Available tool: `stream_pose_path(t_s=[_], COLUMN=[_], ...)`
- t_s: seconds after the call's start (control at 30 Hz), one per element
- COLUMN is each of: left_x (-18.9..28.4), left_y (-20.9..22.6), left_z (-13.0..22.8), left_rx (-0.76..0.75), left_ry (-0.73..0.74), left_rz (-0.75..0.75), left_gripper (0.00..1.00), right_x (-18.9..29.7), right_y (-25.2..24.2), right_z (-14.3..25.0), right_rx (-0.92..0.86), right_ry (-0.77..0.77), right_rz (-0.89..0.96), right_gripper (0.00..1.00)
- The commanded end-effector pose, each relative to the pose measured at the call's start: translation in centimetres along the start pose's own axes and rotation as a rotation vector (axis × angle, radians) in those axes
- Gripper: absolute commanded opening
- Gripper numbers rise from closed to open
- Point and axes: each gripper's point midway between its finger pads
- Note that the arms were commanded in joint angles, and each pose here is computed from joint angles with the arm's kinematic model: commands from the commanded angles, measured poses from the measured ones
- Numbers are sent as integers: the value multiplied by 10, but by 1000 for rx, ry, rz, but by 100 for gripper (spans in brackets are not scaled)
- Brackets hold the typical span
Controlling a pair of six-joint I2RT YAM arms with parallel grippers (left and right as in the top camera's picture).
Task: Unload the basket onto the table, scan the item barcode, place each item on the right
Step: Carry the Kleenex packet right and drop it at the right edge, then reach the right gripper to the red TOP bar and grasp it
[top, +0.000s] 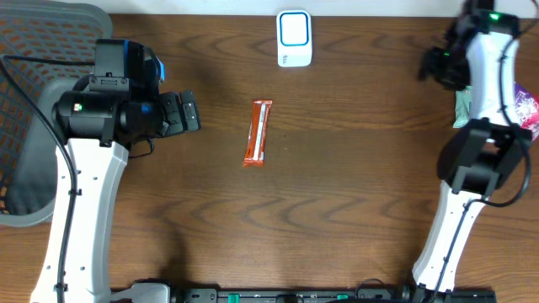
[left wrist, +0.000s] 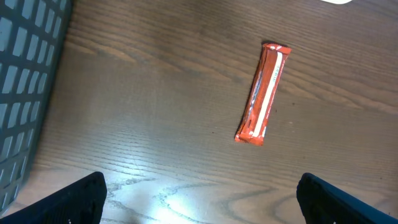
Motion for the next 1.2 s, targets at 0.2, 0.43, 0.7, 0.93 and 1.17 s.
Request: stream_pose_path(t_s=[0.2,0.43,0.7,0.93,1.17], left_x=[0,0,0,0,0], left_y=[2,2,2,2,2], left_z=[-2,-2,-2,-2,-2], left_rx=[1,0,0,0,0], left_ry=[-3,-3,-3,-3,-3], left_rz=[-7,-7,-7,-7,-7], left_gripper=[98,98,98,98,98], right_x=[30,2,-22,-21,-25], right_y=[193,275,323,351,365], right_z=[48,102,173,207,218], right_rx=[391,589,571,583,542], right_ry=[38,79,207,240,185], right_rz=[-412,-354,-323,-319,-225], right_gripper=[78,76,74,75,84])
Point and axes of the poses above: each gripper's point midway between its finger pads, its own x axis back along the fingers, its own y axis along the line the jaws close on, z = x × y, and after that the axes turned 5 degrees about x, right-handed
